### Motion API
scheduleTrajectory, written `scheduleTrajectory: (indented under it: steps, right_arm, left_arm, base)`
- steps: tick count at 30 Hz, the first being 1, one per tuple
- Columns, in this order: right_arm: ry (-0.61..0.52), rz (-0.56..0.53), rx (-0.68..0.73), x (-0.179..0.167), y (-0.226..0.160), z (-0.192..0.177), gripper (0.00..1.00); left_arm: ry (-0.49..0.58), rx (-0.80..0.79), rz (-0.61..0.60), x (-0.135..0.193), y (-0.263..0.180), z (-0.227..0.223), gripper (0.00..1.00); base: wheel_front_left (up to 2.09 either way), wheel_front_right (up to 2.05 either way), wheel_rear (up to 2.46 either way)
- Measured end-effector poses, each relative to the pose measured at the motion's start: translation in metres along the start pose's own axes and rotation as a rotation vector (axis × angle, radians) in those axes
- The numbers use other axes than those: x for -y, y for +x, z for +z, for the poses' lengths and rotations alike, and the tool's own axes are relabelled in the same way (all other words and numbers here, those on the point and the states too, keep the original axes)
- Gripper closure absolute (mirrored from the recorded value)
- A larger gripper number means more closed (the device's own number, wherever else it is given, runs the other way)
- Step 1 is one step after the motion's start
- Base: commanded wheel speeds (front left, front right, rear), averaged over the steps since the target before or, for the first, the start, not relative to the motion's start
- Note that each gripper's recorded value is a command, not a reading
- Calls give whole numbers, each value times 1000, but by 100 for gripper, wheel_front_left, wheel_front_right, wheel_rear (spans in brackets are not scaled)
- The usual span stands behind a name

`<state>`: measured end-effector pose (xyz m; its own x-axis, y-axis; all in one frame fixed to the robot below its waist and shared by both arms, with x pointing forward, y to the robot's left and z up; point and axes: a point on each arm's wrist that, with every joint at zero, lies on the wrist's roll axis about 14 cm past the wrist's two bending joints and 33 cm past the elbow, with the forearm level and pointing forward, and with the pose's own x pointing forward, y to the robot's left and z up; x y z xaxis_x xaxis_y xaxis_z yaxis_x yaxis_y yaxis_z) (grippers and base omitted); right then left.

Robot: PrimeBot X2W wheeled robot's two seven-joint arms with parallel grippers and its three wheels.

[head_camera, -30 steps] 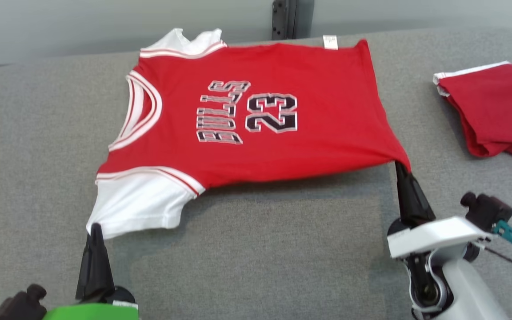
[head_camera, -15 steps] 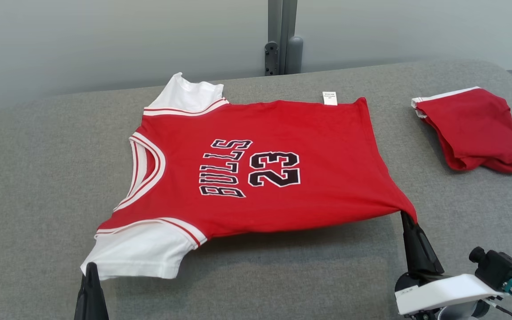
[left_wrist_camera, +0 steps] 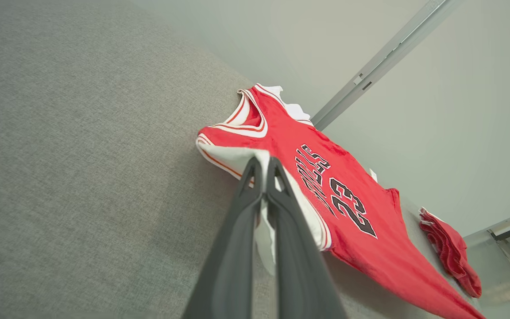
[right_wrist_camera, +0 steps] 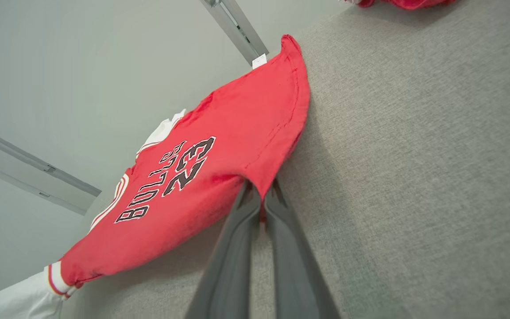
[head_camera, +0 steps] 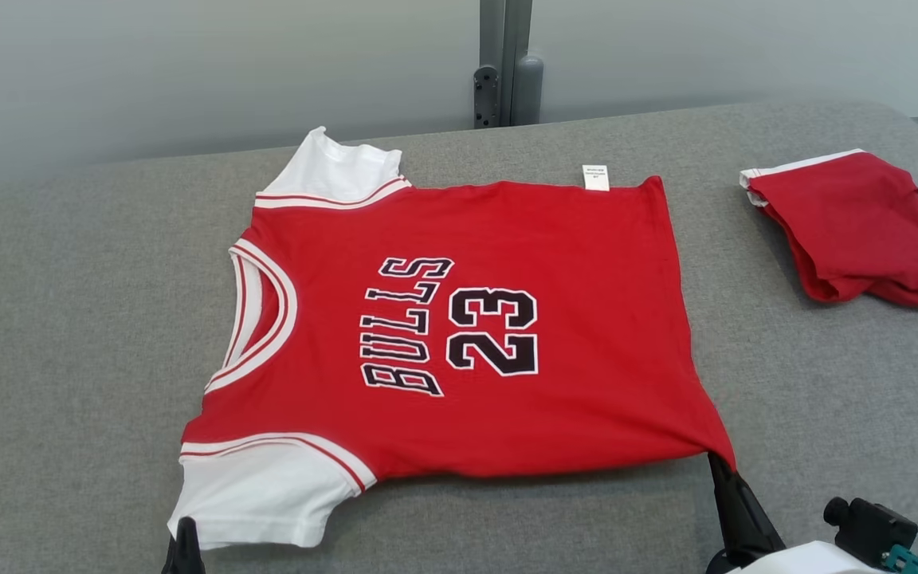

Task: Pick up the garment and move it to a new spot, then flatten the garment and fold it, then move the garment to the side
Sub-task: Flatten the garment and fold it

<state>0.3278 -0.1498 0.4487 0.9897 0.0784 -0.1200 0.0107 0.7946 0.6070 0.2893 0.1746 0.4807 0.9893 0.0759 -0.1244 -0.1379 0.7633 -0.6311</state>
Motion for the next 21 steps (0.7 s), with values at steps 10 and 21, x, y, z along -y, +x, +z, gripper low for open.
scheduleTrajectory:
  steps: [10,21]
  right_arm:
    - [43,-52,-75,14,6,-28,100]
    - [102,-70,-107,15,10,-43,100]
  left_arm:
    - [4,-40,-12,-3,12,-16,100]
    - [9,-9,-94,14,51,-11,100]
  base:
    - [0,0,0]
    - [0,0,0]
